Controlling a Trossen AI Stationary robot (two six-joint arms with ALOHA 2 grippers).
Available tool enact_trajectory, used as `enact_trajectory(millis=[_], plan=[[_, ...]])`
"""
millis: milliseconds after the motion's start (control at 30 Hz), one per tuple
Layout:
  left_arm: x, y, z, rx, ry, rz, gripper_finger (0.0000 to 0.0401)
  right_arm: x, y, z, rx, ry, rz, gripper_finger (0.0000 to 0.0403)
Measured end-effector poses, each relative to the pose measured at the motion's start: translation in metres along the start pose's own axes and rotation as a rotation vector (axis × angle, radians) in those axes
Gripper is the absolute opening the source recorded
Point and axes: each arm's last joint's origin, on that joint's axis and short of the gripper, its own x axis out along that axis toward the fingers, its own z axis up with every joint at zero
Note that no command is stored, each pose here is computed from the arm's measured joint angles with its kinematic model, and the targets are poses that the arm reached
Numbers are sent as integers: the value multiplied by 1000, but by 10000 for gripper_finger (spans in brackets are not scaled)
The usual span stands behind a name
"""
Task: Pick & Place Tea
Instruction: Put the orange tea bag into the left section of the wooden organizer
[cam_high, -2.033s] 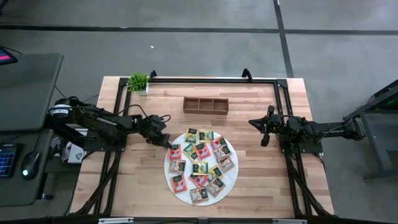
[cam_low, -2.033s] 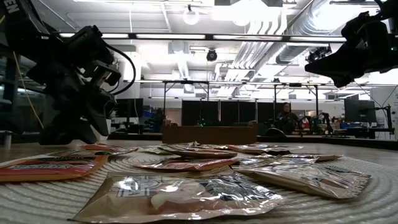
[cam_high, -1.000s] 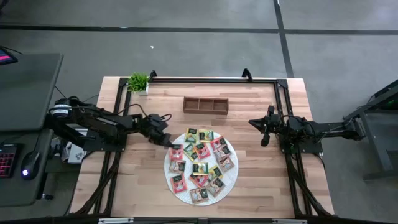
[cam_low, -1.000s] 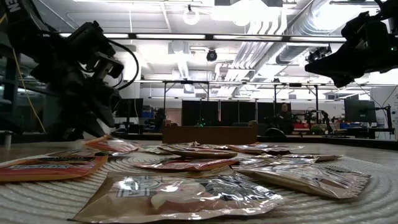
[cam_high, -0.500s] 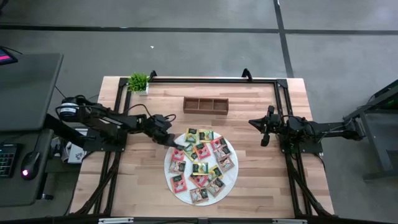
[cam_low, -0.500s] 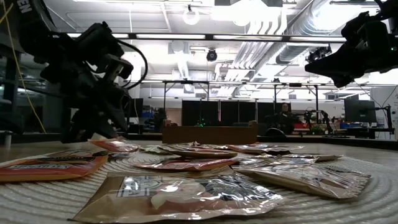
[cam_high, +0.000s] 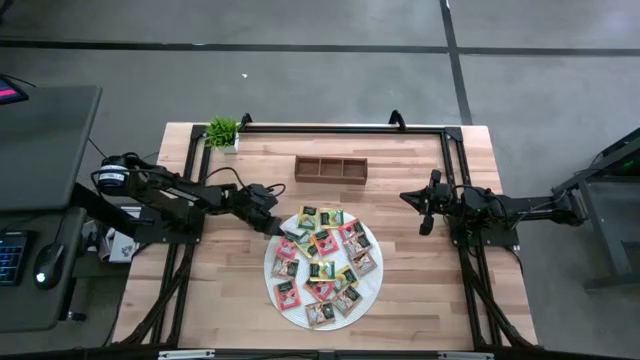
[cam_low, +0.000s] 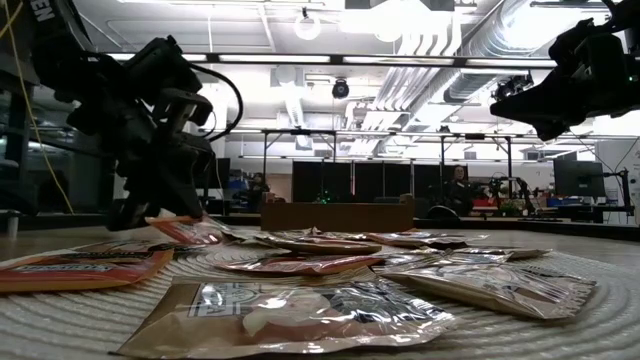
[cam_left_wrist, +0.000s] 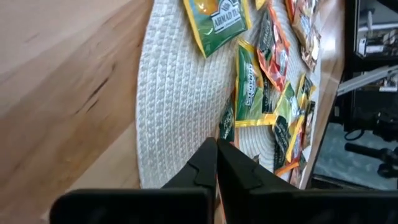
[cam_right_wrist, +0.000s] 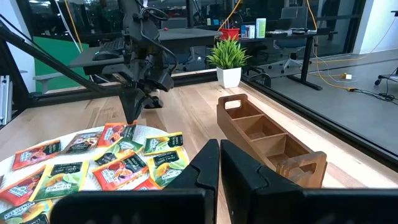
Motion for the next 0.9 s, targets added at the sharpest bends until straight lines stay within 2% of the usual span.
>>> enact_trajectory(millis=[233, 633, 800, 900], plan=[[0, -1, 1, 44, -17, -8, 0, 0, 0, 0, 0, 0, 0, 12], [-18, -19, 6, 108, -176, -85, 0, 0, 0, 0, 0, 0, 0, 12], [-32, -23, 4, 149, -226, -50, 0, 0, 0, 0, 0, 0, 0, 12], [-44, -25, 2, 245, -293, 3, 0, 0, 0, 0, 0, 0, -1, 12]])
